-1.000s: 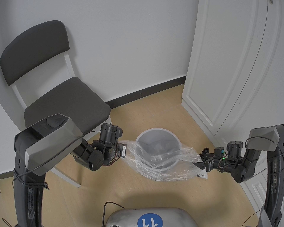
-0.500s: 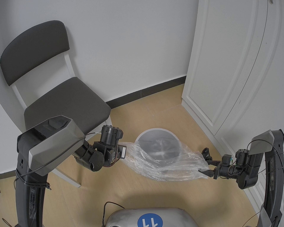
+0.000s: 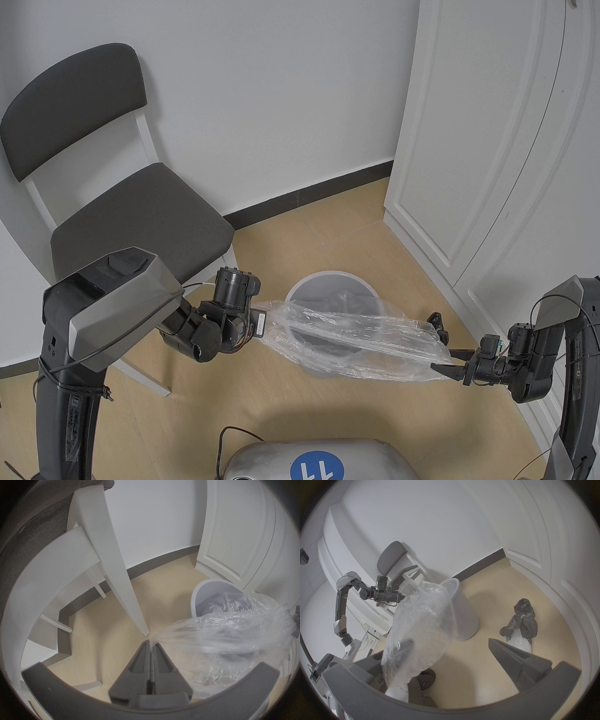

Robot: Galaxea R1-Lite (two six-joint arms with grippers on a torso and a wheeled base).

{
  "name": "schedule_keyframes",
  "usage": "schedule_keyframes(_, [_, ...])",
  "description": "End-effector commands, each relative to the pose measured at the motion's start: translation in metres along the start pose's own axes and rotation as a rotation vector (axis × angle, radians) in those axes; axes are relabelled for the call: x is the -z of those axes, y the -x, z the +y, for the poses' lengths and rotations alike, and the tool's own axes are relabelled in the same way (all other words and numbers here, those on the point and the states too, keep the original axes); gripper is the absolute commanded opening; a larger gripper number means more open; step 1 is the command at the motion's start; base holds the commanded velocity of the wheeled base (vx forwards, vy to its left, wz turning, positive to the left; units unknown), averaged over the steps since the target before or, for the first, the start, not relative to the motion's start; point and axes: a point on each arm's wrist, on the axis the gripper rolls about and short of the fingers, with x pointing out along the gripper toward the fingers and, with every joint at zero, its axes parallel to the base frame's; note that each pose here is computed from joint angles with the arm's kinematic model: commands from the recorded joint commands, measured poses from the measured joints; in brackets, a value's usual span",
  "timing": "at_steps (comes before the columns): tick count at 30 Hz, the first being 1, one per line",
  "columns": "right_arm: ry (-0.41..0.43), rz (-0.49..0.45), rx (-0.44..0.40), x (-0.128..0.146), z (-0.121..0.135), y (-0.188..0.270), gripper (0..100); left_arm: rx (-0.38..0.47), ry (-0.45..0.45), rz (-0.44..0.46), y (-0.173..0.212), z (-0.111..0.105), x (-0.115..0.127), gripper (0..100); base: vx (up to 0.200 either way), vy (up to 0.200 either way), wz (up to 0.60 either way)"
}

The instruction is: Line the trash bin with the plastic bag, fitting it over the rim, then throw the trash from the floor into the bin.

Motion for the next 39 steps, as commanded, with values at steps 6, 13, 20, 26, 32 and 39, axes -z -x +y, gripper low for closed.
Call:
schedule_keyframes(6, [0.000, -0.015, 0.023, 0.000, -0.005, 0.008, 100, -0.011, 0.004, 0.003, -0.004, 0.003, 0.001, 0, 0.000, 0.000, 0.00])
schedule_keyframes(13, [0.000, -0.023, 0.027, -0.001, -0.007, 0.013, 100, -0.029, 0.006, -0.003, -0.005, 0.003, 0.000, 0, 0.000, 0.000, 0.00])
schedule_keyframes(20, [0.010, -0.027, 0.028, -0.003, -0.007, 0.013, 100, -0.029, 0.007, -0.006, -0.004, 0.003, -0.001, 0, 0.000, 0.000, 0.00])
schedule_keyframes(26, [0.046, -0.048, 0.032, -0.020, 0.001, 0.015, 100, -0.023, 0.010, -0.022, 0.008, 0.004, -0.009, 0, 0.000, 0.000, 0.00])
schedule_keyframes(32, [0.071, -0.071, 0.056, -0.031, 0.003, 0.024, 100, -0.027, -0.004, -0.012, 0.010, 0.006, -0.007, 0, 0.000, 0.000, 0.00])
schedule_keyframes(39, [0.064, -0.091, 0.087, -0.032, -0.007, 0.036, 100, -0.028, -0.006, -0.010, 0.009, 0.007, -0.007, 0, 0.000, 0.000, 0.00])
